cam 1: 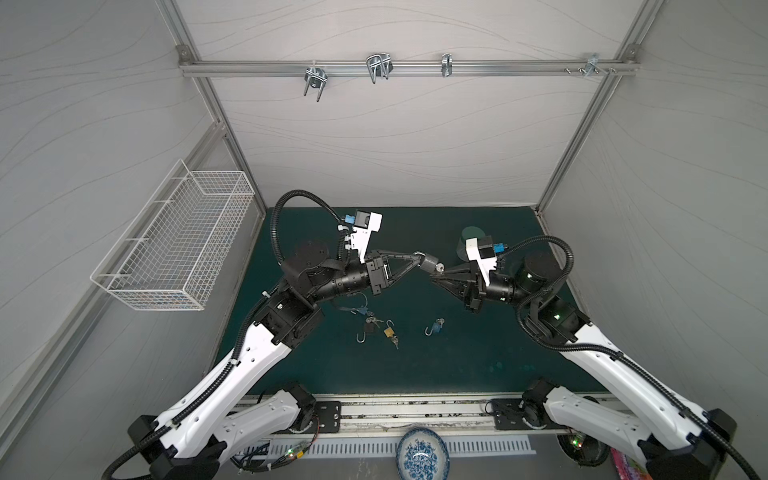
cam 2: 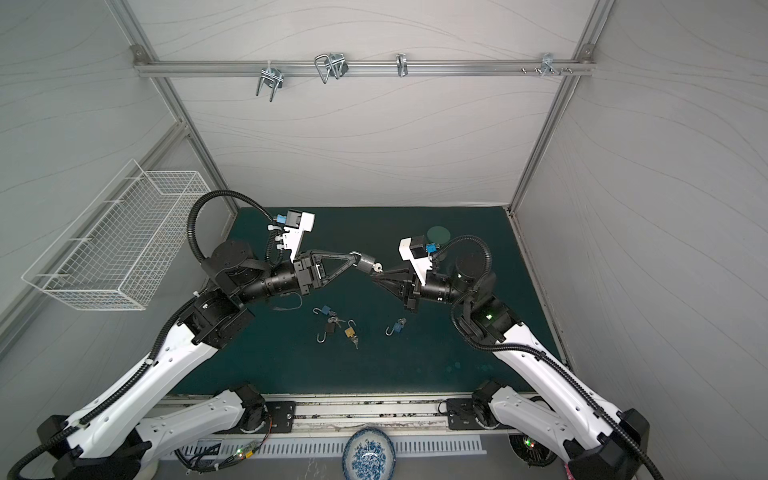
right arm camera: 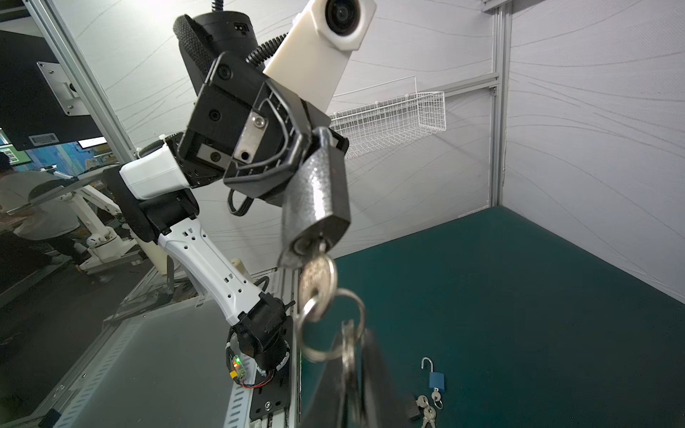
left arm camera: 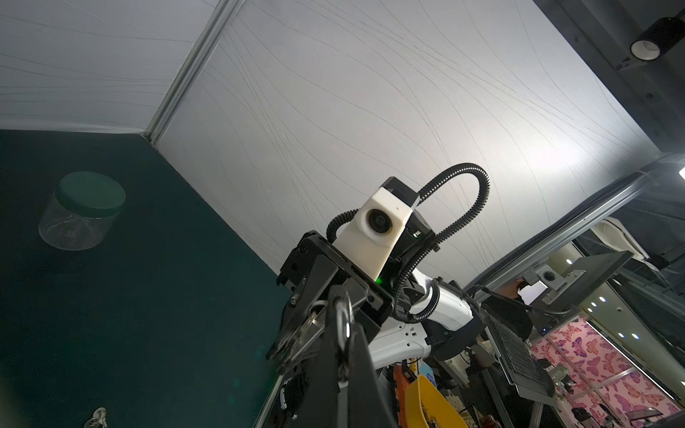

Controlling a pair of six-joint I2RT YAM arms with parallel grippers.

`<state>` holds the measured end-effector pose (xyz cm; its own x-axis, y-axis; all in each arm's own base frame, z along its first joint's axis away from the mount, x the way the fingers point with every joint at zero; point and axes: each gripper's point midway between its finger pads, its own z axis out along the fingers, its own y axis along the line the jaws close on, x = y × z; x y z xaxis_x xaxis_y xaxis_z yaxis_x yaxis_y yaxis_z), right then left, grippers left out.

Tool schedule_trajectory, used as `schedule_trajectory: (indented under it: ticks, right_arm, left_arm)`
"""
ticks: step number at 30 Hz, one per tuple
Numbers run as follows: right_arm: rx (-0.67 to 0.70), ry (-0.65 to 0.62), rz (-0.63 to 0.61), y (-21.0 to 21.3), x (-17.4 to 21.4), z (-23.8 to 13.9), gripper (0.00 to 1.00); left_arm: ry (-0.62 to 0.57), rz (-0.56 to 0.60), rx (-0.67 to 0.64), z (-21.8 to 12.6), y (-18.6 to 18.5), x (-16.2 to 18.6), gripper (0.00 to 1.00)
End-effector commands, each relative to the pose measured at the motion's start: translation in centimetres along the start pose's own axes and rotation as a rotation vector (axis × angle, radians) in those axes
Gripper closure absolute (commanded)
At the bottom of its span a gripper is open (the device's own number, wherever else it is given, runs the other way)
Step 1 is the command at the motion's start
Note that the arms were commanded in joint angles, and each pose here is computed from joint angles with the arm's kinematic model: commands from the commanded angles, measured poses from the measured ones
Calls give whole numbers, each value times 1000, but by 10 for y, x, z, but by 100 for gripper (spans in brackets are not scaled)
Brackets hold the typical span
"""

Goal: Lock with the key

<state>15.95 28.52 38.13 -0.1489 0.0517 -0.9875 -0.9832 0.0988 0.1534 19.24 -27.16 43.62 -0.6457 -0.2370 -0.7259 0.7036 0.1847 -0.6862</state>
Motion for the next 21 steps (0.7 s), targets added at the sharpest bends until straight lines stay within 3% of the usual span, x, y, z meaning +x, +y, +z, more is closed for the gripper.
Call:
schedule_trajectory:
  ticks: [1, 10, 21]
  right_arm:
    - [-24, -20, -40, 10, -10, -3, 91]
    - [-24, -33, -51, 17, -17, -10, 100]
    - [27, -14, -28, 13, -15, -13, 100]
  left_arm:
    - [-58, 71, 69, -6, -31, -22, 100]
    - [-58, 69, 56, -7, -28, -21, 100]
    - [-79, 73, 32, -13, -27, -25, 100]
